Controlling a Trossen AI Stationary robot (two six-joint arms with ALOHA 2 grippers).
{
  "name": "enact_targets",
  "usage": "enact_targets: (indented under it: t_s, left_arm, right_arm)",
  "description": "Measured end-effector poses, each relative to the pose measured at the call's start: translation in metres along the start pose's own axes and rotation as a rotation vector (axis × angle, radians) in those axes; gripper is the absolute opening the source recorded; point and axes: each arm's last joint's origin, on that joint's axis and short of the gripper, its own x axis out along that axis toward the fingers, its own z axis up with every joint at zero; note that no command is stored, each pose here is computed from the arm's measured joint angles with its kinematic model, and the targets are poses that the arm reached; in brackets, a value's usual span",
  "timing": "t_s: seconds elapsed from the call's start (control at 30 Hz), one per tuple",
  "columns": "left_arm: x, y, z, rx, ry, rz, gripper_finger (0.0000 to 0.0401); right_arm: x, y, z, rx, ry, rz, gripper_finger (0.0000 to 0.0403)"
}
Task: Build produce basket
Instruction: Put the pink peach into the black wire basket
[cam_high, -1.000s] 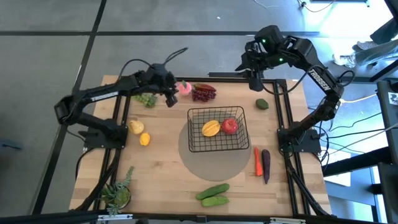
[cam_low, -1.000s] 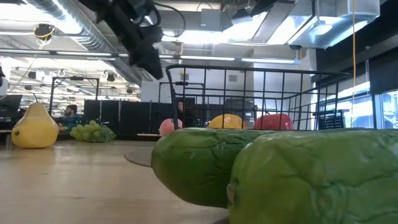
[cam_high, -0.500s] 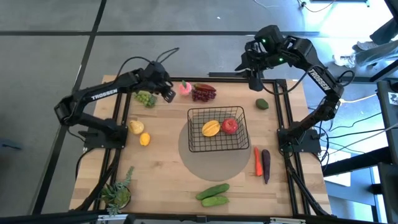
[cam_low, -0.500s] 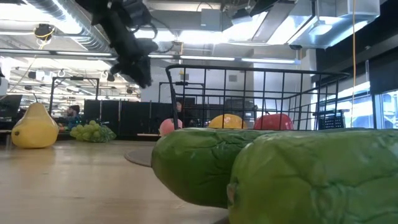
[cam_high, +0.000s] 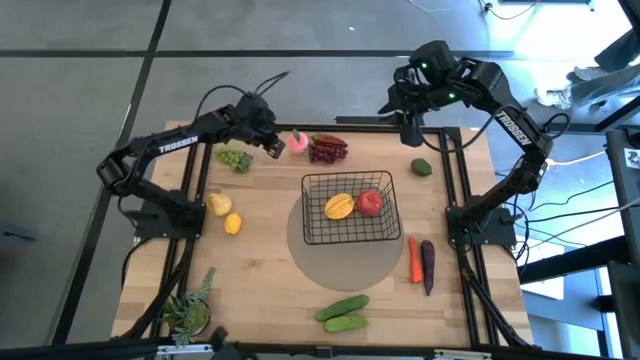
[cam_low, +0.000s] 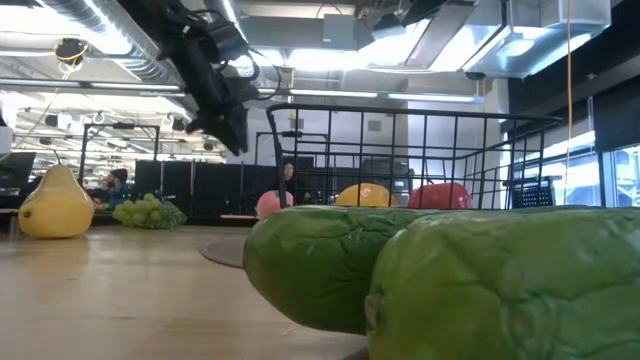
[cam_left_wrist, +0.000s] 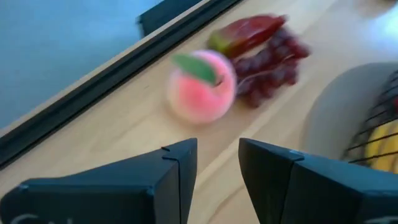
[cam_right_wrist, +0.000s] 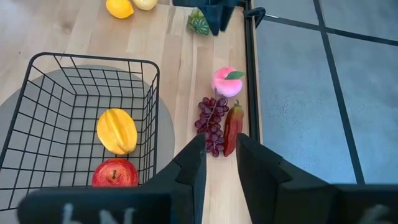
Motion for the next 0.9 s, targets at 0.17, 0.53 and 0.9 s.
enact_targets:
  t_s: [0.17, 0.53, 0.9]
  left_arm:
    - [0.025, 0.014, 0.006, -0.037, -0.012, -0.123, 0.0108]
    - [0.071, 0.059, 0.009, -0.234, -0.029, -0.255, 0.0108]
    - [0.075, 0.072, 0.013, -0.276, -0.076, -0.299, 0.0108]
  right_arm:
    - [0.0, 0.0, 0.0, 0.0, 0.0, 0.0, 0.0083]
    - [0.0, 0.0, 0.0, -0.011, 0.0, 0.0, 0.0083]
    - [0.0, 0.0, 0.0, -0.017, 0.001, 0.0, 0.0083]
